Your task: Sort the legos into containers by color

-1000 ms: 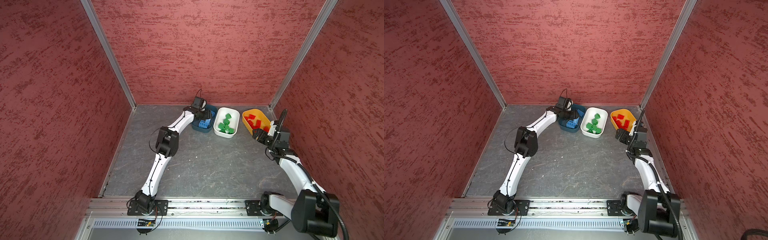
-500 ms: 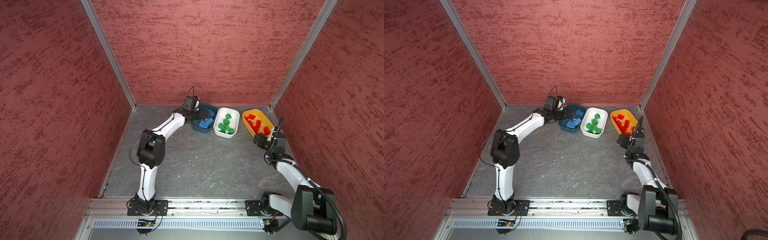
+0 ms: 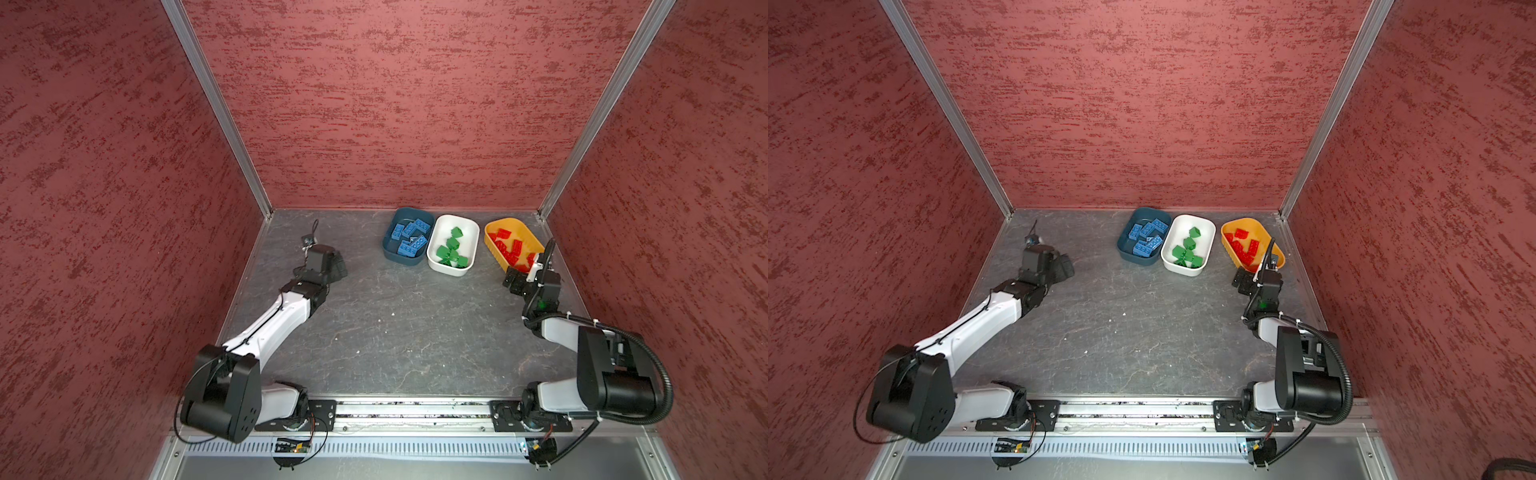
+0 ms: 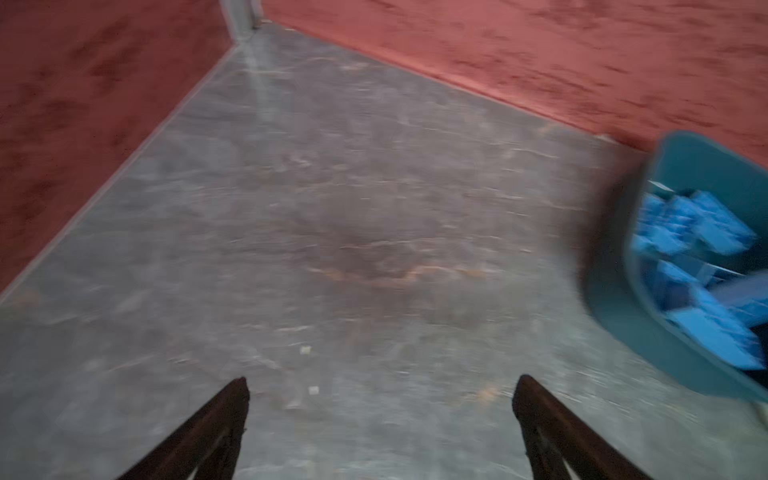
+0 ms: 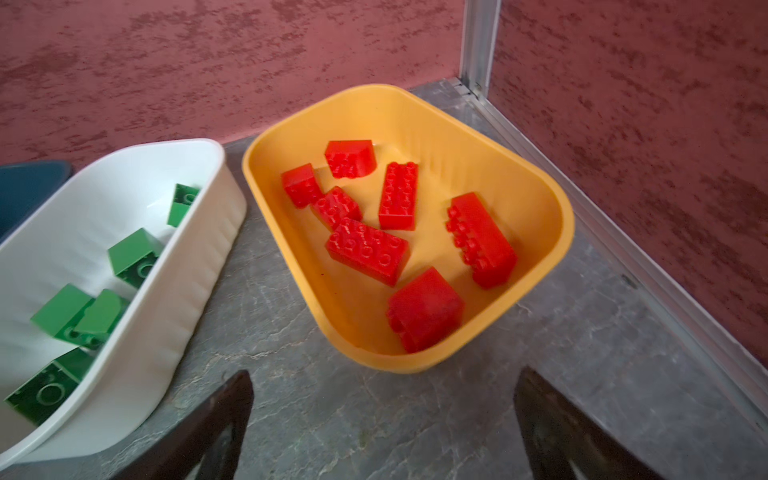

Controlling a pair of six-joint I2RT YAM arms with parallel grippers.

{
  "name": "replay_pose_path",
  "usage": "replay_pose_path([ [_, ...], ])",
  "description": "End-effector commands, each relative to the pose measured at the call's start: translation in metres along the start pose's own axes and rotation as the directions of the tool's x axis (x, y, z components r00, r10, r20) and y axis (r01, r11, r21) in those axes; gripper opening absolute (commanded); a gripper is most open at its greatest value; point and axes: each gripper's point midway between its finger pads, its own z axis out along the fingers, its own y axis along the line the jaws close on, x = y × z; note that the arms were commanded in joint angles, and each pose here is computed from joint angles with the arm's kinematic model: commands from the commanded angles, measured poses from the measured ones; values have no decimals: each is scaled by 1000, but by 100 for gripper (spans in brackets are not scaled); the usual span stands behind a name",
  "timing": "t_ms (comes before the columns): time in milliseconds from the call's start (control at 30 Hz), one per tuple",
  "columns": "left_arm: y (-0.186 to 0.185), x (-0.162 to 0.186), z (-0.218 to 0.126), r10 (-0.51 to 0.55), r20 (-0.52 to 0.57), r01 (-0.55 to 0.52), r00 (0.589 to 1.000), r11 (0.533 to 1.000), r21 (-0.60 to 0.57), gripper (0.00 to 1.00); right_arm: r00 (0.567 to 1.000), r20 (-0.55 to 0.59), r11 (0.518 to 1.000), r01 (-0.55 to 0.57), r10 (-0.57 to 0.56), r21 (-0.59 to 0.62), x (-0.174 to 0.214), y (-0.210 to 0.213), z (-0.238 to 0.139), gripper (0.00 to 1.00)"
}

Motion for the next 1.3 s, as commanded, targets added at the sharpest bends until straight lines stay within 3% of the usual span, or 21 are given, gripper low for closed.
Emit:
replay_pose_path([
  [0,43,1,3,2,48,3,999,994,-106,99,984,161,984,97,-73,-146,-28,31,0,99],
  [167,51,3,21,0,19,1,1000,999,-49,99,975,190,967,153,-114,-204,-19,44,-7,99],
  [267,38,1,36,42,70,-43,997,999,20,99,967,221,957,176,-124,-233,-16,49,-15,99],
  [433,17,0,57,43,147,-61,988,991,117,99,967,230,966,157,-108,-206,-9,42,-15,99],
  [533,12,-1,64,68,118,-83,991,988,127,99,968,233,980,128,-90,-154,-12,32,-13,99],
  [667,20,-9,55,86,209,-107,974,990,92,99,968,236,985,112,-79,-129,-13,29,-13,99],
  [733,21,-21,46,91,305,-124,948,988,91,99,968,237,985,112,-79,-129,-13,29,-13,99],
  [867,14,-10,50,86,334,-150,939,974,171,99,968,236,985,113,-80,-130,-13,29,-13,99],
  [933,15,-6,48,66,403,-158,913,967,201,99,969,236,985,112,-79,-130,-13,29,-13,99],
  [1000,19,-2,50,56,369,-135,928,972,192,99,968,237,985,113,-80,-129,-13,29,-13,99],
  [1033,17,-4,49,70,400,-154,914,971,181,99,968,237,985,113,-80,-130,-13,29,-13,99],
  [1067,18,0,51,70,358,-143,931,973,181,99,968,239,985,115,-82,-129,-14,29,-13,99],
  [1267,19,-2,50,64,374,-141,925,973,182,99,971,226,986,112,-81,-125,-13,28,-10,99],
])
